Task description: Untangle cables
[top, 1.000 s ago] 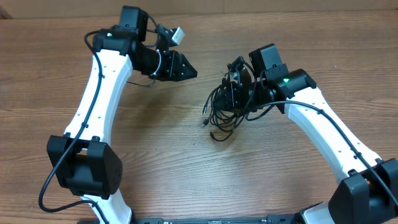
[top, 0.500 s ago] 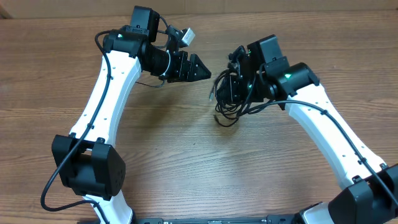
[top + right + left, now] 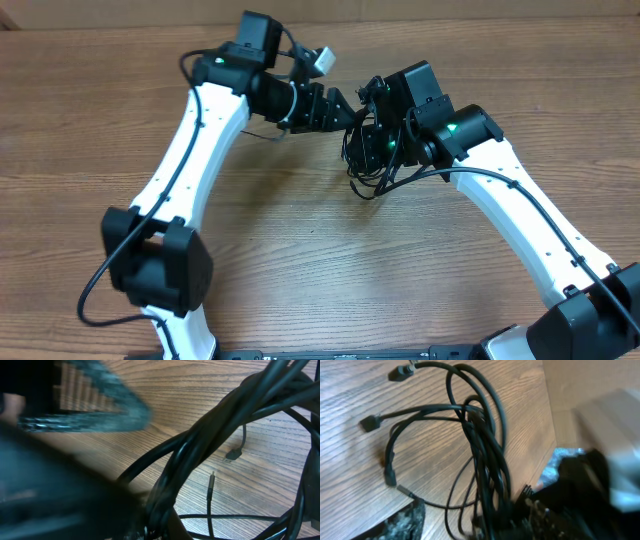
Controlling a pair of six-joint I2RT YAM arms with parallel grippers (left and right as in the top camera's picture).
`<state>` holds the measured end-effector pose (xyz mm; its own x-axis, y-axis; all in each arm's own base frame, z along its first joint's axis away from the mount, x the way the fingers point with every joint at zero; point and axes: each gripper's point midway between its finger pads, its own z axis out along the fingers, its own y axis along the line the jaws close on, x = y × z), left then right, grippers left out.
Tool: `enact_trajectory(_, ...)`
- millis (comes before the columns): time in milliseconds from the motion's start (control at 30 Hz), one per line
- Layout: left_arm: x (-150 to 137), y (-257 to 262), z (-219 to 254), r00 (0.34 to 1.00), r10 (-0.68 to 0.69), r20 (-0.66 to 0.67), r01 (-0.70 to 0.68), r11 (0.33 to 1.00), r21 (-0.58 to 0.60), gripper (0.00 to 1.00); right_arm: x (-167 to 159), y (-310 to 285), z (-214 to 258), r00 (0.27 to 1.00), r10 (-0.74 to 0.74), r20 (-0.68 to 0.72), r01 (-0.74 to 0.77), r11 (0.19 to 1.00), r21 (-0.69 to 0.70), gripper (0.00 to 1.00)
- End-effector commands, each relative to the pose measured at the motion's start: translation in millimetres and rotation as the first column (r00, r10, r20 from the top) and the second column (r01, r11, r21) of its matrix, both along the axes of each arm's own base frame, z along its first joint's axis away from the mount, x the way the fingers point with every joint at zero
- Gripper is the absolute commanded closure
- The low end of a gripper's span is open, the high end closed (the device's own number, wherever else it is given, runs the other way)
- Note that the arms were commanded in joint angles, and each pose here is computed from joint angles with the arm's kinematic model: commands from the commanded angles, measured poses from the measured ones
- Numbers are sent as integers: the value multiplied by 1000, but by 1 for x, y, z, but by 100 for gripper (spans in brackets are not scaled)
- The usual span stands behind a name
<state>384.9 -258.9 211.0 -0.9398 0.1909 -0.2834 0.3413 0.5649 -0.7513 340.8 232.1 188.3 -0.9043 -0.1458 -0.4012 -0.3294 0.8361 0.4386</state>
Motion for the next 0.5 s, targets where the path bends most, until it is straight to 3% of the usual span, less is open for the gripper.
enact_trajectory(0,6,-11,-23,997,-4,-76,2,1000,-20,36,4,2,20,998,9,65,-10,1000,16,96)
enact_trajectory(133,15,-18,-37,994,7,-106,-12,999,-42,42,4,3,21,998,12,63,-13,1000,21,96)
enact_trajectory(267,14,-30,-44,993,-18,-117,11,998,-61,56,4,3,21,998,11,63,-13,1000,22,96)
enact_trajectory(433,8,-38,-49,991,-37,-125,30,998,-56,96,7,5,23,998,-19,59,16,999,41,96)
enact_trajectory(467,8,-38,-49,991,-37,-126,30,998,-56,96,8,5,24,998,-25,59,22,999,44,96)
